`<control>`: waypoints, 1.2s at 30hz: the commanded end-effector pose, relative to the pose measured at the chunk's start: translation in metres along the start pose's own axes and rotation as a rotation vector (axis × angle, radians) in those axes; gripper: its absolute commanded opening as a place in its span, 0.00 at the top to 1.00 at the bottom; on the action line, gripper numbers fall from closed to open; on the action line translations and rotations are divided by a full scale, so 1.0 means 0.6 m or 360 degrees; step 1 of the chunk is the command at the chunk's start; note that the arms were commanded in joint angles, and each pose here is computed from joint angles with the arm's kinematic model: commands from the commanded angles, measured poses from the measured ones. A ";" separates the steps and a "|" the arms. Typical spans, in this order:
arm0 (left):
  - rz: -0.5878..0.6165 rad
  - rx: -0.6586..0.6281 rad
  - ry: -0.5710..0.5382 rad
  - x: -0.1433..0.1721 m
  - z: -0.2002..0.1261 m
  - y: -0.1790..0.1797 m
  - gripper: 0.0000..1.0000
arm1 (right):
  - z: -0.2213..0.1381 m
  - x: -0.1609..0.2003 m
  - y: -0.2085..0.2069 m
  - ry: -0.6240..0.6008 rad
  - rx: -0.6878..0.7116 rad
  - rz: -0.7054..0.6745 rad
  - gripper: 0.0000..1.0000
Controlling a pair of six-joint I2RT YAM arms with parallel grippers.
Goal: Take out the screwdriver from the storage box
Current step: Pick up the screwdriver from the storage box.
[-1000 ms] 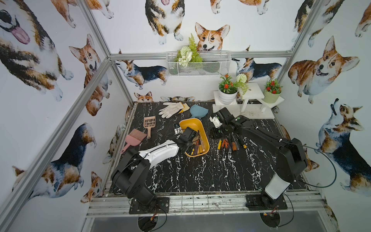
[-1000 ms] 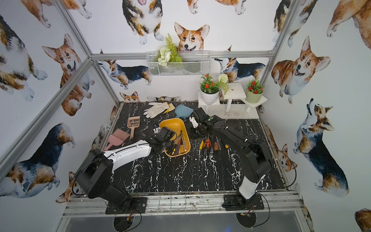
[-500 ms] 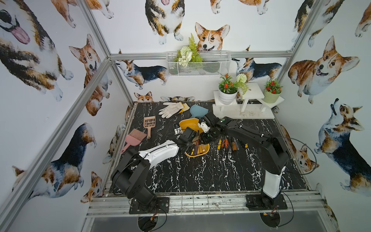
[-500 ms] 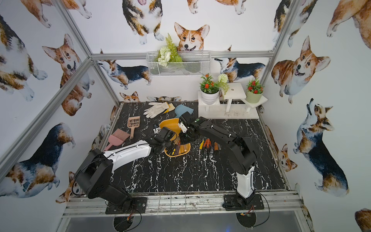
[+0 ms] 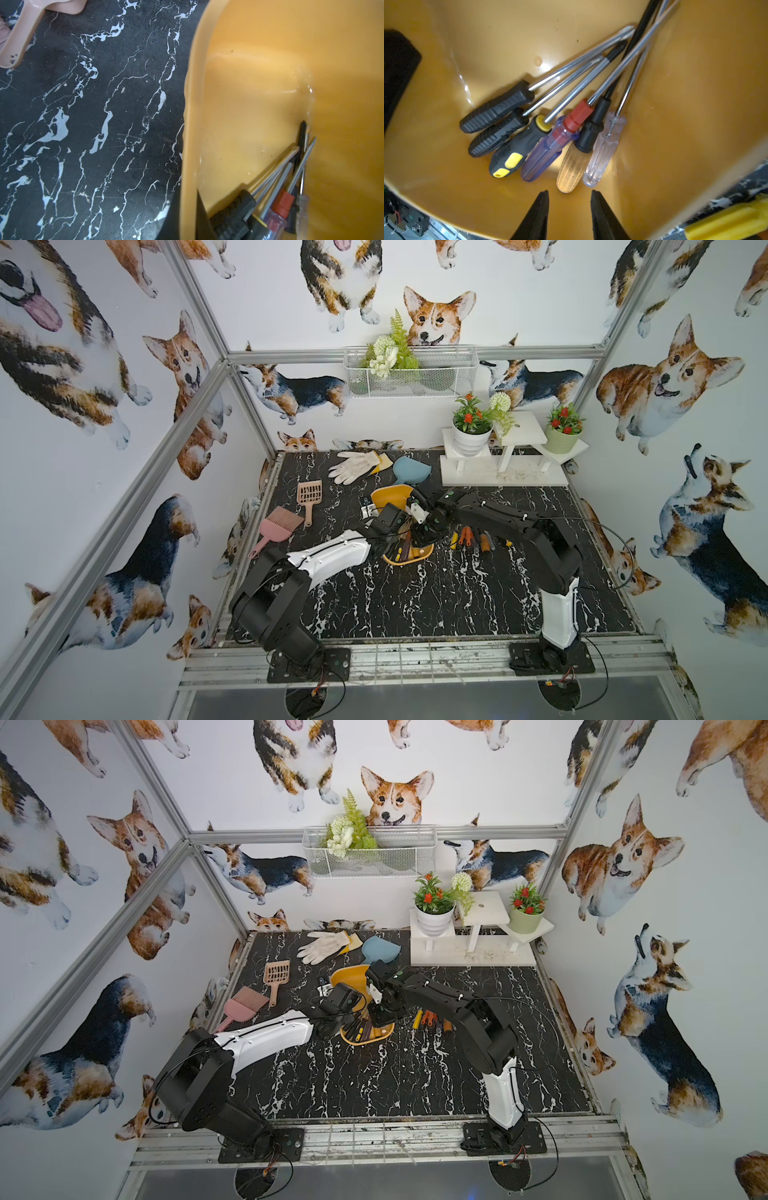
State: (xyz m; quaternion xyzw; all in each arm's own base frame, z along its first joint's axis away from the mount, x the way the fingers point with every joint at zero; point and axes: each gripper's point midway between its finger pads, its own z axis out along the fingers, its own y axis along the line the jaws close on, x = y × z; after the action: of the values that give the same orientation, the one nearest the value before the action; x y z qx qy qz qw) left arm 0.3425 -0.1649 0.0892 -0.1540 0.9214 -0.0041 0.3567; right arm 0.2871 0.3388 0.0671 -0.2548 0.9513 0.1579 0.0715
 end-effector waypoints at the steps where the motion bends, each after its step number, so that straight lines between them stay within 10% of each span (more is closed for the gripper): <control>1: -0.0040 0.0048 -0.0045 -0.016 -0.003 -0.016 1.00 | 0.007 0.005 -0.004 0.0036 0.0018 0.0045 0.60; 36: -0.0062 0.0066 -0.0032 -0.013 -0.003 -0.018 1.00 | 0.097 0.033 -0.056 0.0248 0.0230 0.0180 0.59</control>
State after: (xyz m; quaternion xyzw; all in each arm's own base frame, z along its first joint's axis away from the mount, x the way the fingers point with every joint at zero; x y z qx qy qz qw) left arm 0.3449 -0.1705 0.0899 -0.1560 0.9212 -0.0178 0.3560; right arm 0.2857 0.3444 0.0194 -0.2165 0.9672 0.1325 0.0058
